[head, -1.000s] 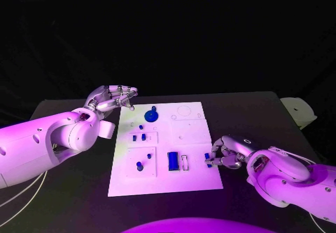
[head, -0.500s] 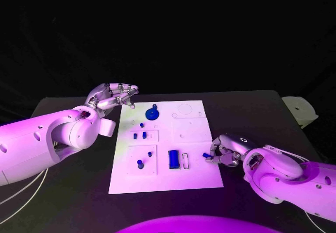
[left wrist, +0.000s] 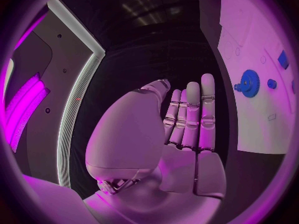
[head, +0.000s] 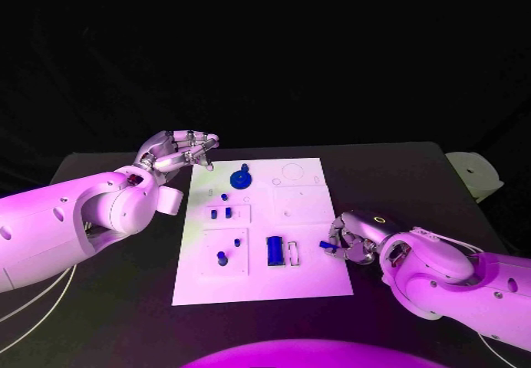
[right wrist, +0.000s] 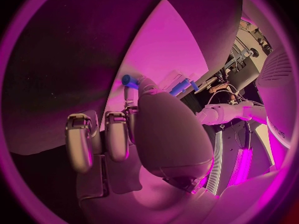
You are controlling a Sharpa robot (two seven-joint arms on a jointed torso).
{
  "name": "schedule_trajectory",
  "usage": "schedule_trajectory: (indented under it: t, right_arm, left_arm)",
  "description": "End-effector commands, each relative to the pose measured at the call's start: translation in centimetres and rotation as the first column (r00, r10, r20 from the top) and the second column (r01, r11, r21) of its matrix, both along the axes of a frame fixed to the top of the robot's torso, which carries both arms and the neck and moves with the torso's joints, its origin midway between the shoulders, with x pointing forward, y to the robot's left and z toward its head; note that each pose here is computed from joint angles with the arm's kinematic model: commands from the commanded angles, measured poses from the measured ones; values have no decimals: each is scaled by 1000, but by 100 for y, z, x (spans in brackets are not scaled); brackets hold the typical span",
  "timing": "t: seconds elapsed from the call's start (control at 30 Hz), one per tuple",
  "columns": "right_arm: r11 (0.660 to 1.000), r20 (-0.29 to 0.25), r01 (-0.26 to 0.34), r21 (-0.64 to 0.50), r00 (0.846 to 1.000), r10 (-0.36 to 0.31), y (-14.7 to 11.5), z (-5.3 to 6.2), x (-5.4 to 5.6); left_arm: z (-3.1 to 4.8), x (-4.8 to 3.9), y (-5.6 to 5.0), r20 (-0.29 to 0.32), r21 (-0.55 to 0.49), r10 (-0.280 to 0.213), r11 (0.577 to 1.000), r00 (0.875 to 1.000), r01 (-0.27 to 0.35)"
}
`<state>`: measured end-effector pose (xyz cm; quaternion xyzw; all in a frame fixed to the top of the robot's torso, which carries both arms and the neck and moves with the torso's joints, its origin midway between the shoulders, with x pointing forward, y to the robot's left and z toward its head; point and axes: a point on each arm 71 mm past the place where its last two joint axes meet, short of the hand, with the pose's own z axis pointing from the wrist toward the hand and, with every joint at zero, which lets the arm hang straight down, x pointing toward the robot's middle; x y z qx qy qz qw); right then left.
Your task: Assemble the parts on the task board
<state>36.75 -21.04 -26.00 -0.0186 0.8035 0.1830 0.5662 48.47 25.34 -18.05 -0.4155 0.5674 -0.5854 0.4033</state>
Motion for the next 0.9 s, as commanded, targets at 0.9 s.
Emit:
schedule_trajectory:
  t: [0.9]
  right_arm:
    - [989,-48,17,149,999,-10,348,114,-104]
  left_arm:
    - [7,-3,-44,0,-13,-20,1000,1000,20]
